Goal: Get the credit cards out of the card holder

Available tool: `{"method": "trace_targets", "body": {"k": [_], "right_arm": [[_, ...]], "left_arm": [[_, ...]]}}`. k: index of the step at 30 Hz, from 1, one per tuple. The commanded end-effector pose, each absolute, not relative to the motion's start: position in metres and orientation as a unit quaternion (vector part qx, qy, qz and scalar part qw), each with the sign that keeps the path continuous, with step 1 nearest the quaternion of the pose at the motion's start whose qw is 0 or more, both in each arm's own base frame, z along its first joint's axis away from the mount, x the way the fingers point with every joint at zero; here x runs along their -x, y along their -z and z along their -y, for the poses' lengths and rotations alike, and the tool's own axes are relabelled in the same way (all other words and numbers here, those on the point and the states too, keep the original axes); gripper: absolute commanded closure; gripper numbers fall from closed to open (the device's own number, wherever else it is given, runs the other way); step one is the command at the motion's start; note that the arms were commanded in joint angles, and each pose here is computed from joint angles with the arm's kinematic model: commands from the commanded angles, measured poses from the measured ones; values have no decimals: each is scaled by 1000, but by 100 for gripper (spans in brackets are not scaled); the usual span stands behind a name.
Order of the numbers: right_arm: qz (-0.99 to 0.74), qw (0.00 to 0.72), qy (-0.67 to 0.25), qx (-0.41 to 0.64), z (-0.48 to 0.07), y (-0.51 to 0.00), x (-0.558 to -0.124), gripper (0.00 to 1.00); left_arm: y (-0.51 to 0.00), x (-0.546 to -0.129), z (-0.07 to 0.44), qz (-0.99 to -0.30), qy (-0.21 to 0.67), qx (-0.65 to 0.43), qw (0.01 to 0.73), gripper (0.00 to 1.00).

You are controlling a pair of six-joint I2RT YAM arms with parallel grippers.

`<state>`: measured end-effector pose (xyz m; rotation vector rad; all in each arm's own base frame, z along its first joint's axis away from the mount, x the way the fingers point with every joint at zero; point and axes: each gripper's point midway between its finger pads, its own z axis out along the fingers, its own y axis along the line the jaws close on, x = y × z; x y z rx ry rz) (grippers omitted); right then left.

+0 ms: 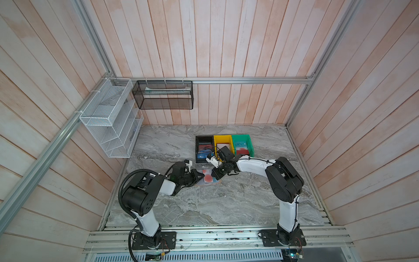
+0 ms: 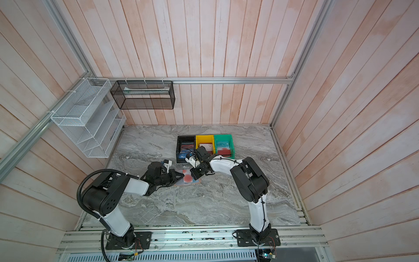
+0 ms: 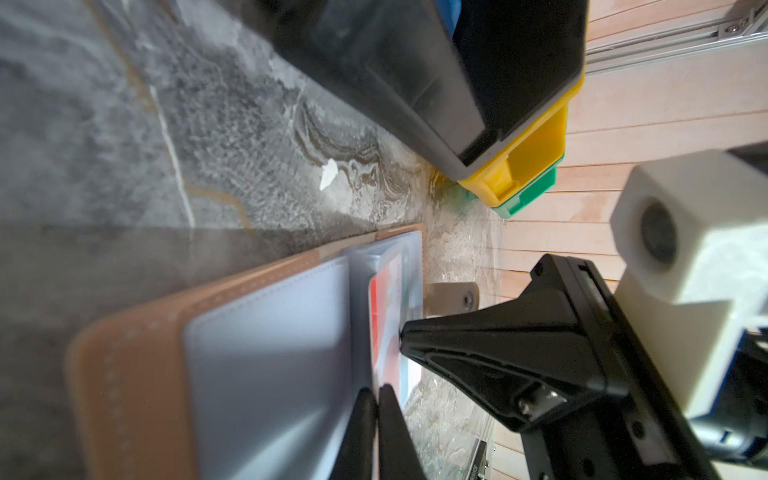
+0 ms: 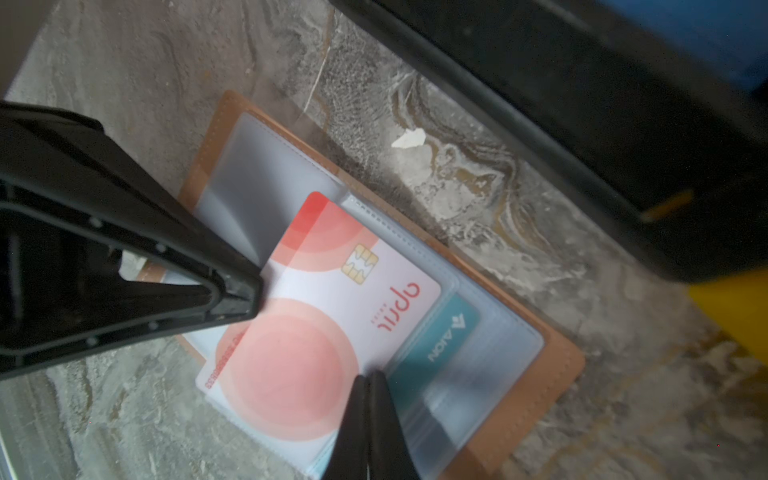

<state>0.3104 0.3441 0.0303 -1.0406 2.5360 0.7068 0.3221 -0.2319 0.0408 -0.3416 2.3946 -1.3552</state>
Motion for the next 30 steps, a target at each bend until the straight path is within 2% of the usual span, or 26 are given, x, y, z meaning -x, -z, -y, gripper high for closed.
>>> {"method": "trace_targets", "body": {"k": [1, 12, 20, 30], "right_arm": [[-902, 101, -221, 358, -322, -4, -292, 97], [-903, 97, -225, 353, -318, -2, -291, 97], [-904, 97, -227, 349, -315, -3, -291, 97], [-884, 120, -281, 355, -332, -36, -290, 92]], "left_arm": [[-38, -320, 233, -849, 482, 116, 182, 92], [-24, -309, 226, -857, 468, 124, 175, 99], [-11, -293, 210, -866, 451, 136, 167, 100], [-41, -289, 187, -865, 442, 132, 198, 100]]}}
